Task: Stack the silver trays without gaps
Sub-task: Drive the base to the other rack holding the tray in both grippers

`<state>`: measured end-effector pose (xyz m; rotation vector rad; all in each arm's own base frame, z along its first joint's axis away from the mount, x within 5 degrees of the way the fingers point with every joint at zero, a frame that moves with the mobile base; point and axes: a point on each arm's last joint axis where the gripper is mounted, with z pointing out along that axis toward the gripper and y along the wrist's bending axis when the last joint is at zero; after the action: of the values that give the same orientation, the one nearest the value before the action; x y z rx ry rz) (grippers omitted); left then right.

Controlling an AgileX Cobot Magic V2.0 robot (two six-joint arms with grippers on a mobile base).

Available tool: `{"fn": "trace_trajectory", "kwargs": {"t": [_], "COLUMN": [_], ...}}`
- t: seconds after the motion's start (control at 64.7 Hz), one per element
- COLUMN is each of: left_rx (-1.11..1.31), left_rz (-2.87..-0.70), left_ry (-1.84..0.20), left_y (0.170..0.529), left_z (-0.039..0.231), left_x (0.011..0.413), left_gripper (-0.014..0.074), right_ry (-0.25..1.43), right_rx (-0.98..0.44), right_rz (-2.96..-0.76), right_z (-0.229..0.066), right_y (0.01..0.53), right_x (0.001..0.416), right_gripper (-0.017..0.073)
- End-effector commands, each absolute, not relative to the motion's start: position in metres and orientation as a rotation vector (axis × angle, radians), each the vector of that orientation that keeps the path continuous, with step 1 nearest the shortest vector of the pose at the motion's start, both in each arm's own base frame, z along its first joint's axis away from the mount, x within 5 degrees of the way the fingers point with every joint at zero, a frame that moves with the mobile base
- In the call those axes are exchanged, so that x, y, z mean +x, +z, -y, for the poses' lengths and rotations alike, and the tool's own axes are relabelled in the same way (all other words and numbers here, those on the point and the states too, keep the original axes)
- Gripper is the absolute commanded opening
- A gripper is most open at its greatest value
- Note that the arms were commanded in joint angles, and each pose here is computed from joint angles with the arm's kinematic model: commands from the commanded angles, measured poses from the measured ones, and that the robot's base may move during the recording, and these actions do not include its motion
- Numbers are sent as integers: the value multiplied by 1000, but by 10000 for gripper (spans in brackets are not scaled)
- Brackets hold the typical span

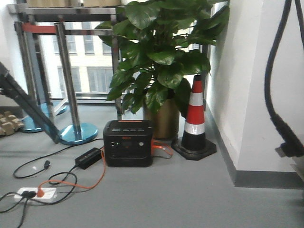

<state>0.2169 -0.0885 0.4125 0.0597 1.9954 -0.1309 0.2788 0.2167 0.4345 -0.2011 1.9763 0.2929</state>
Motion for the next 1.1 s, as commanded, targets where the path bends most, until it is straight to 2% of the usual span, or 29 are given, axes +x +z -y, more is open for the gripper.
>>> {"fn": "trace_trajectory", "kwargs": {"t": [0.0,0.232,0.402,1.082], "left_rx": [151,151,151,152], "left_rz": [-1876,-1876,-1876,-1876], "left_ry": [-249,-249,-249,-247], "left_y": [424,424,424,424], "left_z": [104,104,104,104], "left_x": [216,216,216,216], "left_gripper": [-16,-16,-16,-16], "right_ry": [548,624,618,568], "right_rx": [-274,-304,-344,-267], "right_rz": [-1803,-1710,-1624,-1689], "right_z": [-240,-246,-245,-230], "right_y": [452,460,467,460], "right_x": [270,269,271,285], "right_gripper": [-55,-55,-55,-55]}}
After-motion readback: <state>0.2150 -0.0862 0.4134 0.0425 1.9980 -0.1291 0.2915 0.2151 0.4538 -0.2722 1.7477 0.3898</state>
